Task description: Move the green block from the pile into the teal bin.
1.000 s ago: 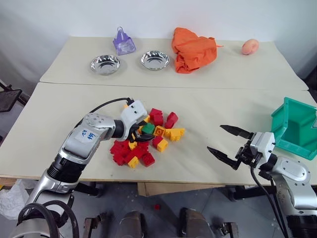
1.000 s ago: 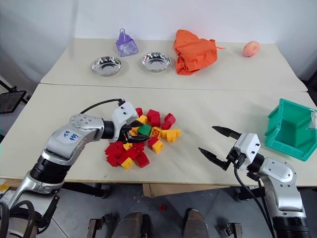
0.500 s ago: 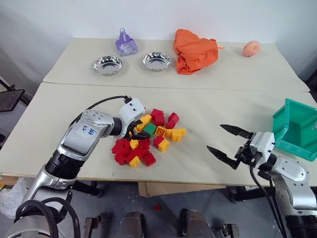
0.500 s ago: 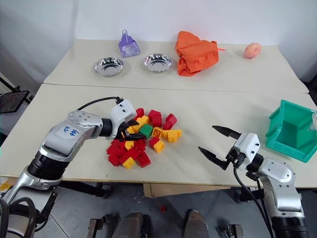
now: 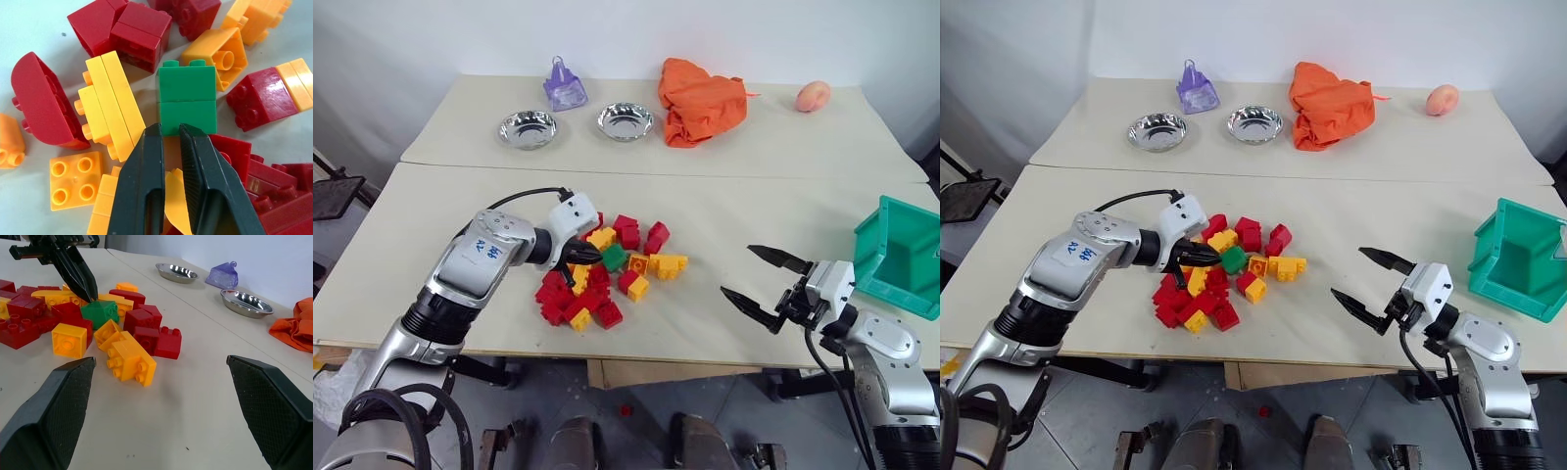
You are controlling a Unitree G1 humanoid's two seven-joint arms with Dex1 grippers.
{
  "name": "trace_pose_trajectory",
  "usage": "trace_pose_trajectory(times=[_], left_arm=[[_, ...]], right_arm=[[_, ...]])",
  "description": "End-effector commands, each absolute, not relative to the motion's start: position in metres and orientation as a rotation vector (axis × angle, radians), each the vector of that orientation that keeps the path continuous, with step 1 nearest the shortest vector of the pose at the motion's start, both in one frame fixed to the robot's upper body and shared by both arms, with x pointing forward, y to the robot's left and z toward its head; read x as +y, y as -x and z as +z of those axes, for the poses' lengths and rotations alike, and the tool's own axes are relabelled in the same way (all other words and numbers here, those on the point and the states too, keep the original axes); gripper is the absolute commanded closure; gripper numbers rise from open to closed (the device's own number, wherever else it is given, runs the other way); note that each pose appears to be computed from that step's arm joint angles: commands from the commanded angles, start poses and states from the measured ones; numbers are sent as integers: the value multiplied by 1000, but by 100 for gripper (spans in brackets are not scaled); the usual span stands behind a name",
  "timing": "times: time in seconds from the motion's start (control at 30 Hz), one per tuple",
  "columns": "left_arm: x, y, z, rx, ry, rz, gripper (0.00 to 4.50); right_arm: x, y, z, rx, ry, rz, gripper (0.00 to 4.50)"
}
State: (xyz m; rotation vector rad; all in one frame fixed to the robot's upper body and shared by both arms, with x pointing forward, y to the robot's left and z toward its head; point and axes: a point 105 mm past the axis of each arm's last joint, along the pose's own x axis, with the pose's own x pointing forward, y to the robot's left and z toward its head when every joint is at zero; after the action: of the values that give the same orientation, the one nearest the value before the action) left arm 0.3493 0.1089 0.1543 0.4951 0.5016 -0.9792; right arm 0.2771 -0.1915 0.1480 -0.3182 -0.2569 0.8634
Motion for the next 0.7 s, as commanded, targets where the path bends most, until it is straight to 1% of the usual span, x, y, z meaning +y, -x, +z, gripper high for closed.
trace_pose_trajectory(times=[0.03, 0.1, 0.2, 0.43, 0.57, 0.7], left_arm=[[104, -346, 147, 526, -494, -1035, 388], [101, -345, 150, 502, -499, -1059, 388], [93, -339, 156, 472, -493, -1123, 332], [79, -338, 157, 457, -494, -1125, 122], [81, -346, 147, 483, -578, -1063, 2], [87, -352, 142, 485, -645, -1030, 2]], right_arm=[[-190, -273, 158, -313, 339, 857, 0], [-190, -273, 158, -313, 339, 855, 0], [-191, -272, 158, -312, 338, 851, 0], [-191, -271, 157, -308, 337, 849, 0], [-190, -271, 158, -313, 338, 848, 0], [-191, -271, 158, -313, 339, 845, 0]])
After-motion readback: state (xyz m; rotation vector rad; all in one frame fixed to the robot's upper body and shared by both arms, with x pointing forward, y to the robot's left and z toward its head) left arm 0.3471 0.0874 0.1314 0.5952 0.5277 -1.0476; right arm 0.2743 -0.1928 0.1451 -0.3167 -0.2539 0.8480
